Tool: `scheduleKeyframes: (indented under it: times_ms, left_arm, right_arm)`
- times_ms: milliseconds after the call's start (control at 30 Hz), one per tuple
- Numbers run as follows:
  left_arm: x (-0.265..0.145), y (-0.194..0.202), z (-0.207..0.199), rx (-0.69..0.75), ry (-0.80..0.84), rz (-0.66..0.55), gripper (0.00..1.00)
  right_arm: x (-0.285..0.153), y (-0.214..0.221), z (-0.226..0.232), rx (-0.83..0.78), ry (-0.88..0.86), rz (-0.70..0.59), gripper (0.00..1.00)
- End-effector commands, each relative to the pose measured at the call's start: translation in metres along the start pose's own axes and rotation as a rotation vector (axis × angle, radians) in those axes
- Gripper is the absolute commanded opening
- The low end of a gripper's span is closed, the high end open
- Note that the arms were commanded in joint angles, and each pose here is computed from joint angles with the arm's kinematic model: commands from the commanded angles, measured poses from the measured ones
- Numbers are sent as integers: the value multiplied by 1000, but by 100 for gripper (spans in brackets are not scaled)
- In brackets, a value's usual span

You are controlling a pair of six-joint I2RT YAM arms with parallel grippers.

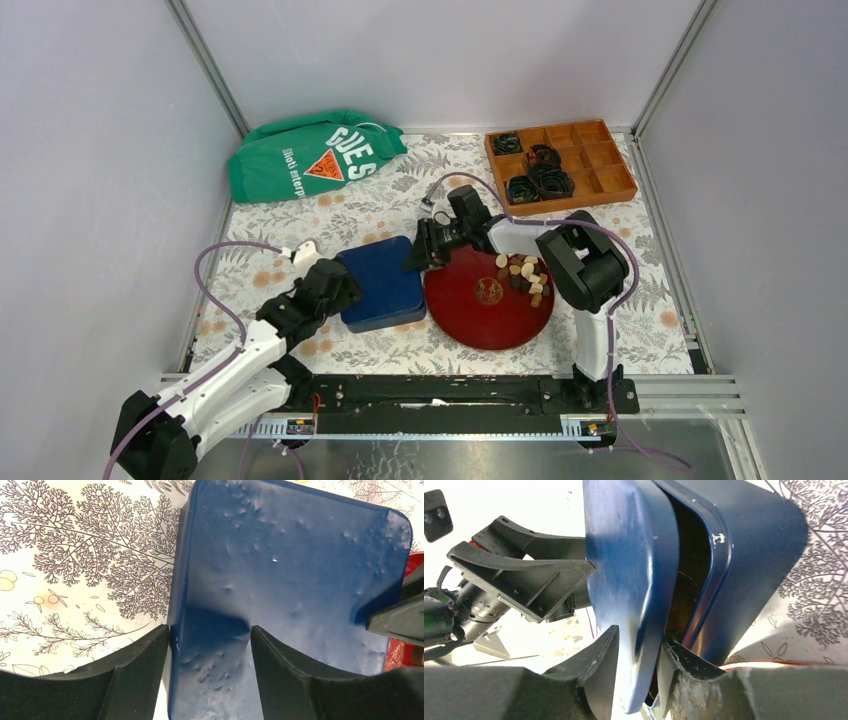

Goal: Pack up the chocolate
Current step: Place the box lid in the packing box.

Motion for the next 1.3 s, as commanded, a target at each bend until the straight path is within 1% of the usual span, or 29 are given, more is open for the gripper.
scheduleKeyframes:
  times_ms: [0,167,233,333,467,600,700,800,867,967,1133,1200,1267]
  left_arm:
    - [3,-5,-5,-25,23,-21,68]
    - [3,-5,-6,-25,31,-18,68]
    - [3,-5,-7,-24,37,-15,68]
    - [4,-5,-9,-19,50,-8,68]
    - [5,-4,-10,-17,58,-1,68]
    - [6,-4,-11,-17,66,5,69]
    - [6,-3,-12,-14,71,10,69]
    - [6,-2,-12,-12,77,14,69]
    - [7,-2,-12,-12,79,14,69]
    - [8,0,-12,-13,81,22,69]
    - [7,1,-10,-17,76,29,70]
    - [8,1,-10,-20,70,30,70]
    - [8,2,-9,-19,62,33,70]
  right_arm:
    - [-23,-16,21,-145,28,-65,40]
    - [-34,-17,26,-249,59,-55,44]
    - [-39,-14,26,-281,95,-46,49]
    - [-41,-14,23,-308,139,-46,54]
    - [-38,-17,13,-301,191,-36,59]
    - [-27,-16,8,-304,203,1,64]
    - [-16,-13,7,-314,209,33,64]
    - [-10,-10,7,-317,212,52,62]
    - [-8,-8,6,-311,217,61,58]
    - [-8,-7,4,-305,231,66,50]
    - [-10,-5,-1,-312,276,78,29]
    - [-12,-4,-4,-318,295,85,26]
    - [-13,-3,-6,-327,305,98,27]
Point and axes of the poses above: each gripper's point midway between its finger pads, its own x axis out along the fingers, its own z axis along the line the jaws close on, y = z × x, the point moved 7 cm from there along -x, back along the fingers, and after that the axes turned 2 degrees about x, right-handed, at the moved point
